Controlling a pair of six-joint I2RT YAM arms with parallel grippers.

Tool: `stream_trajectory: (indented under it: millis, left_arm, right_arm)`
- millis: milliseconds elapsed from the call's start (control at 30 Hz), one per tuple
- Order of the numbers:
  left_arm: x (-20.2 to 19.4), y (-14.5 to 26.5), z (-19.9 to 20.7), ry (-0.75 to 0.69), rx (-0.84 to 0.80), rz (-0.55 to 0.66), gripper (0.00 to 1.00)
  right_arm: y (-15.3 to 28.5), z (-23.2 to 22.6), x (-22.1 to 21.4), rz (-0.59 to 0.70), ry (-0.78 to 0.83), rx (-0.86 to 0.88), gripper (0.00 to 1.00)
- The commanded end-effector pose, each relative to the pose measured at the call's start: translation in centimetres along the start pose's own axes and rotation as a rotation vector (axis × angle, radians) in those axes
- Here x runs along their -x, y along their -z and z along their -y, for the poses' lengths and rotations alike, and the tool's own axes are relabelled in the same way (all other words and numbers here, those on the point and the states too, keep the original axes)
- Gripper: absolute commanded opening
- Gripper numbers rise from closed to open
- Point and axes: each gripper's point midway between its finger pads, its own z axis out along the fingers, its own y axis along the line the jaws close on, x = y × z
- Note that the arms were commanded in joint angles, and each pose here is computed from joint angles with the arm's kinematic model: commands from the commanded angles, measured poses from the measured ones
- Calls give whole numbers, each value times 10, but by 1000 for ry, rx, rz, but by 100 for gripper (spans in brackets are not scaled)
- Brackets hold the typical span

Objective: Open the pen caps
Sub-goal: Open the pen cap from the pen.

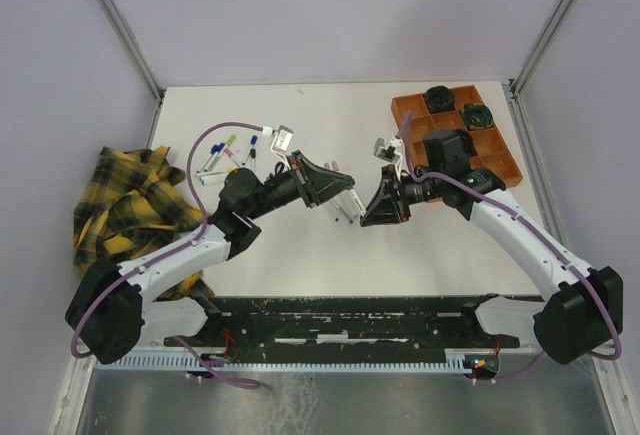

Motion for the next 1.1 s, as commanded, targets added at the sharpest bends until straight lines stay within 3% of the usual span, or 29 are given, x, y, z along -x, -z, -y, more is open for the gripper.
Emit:
stream_trajectory:
  millis: [0,33,100,300,467,733,800,967,1067]
  left_arm:
    - [13,-5,18,-10,-68,21,12]
    - [13,-6,17,-8,-65,22,5]
    - [13,-6,16,-7,-57,23,3]
    - [11,-2,10,-6,-37,42,3]
    - [9,3,12,6,-52,84,3]
    - [10,4,11,-6,-40,118,3]
    - [12,4,9,-9,-30,133,3]
    - [36,3,8,-49,8,208,3]
    - [69,4,2,-92,51,282,3]
  right_arm:
    - [0,-9,20,35,70,41,0]
    - [0,-9,20,36,69,40,0]
    - [0,-8,21,38,67,39,2]
    - [-3,-10,31,99,26,46,42]
    - [-5,-9,41,168,-5,39,47]
    - [-9,-3,41,193,-36,18,42]
    - [-11,-2,39,187,-34,23,34]
    - [-17,-1,33,154,-28,39,1]
    - [-20,-1,29,134,-41,55,0]
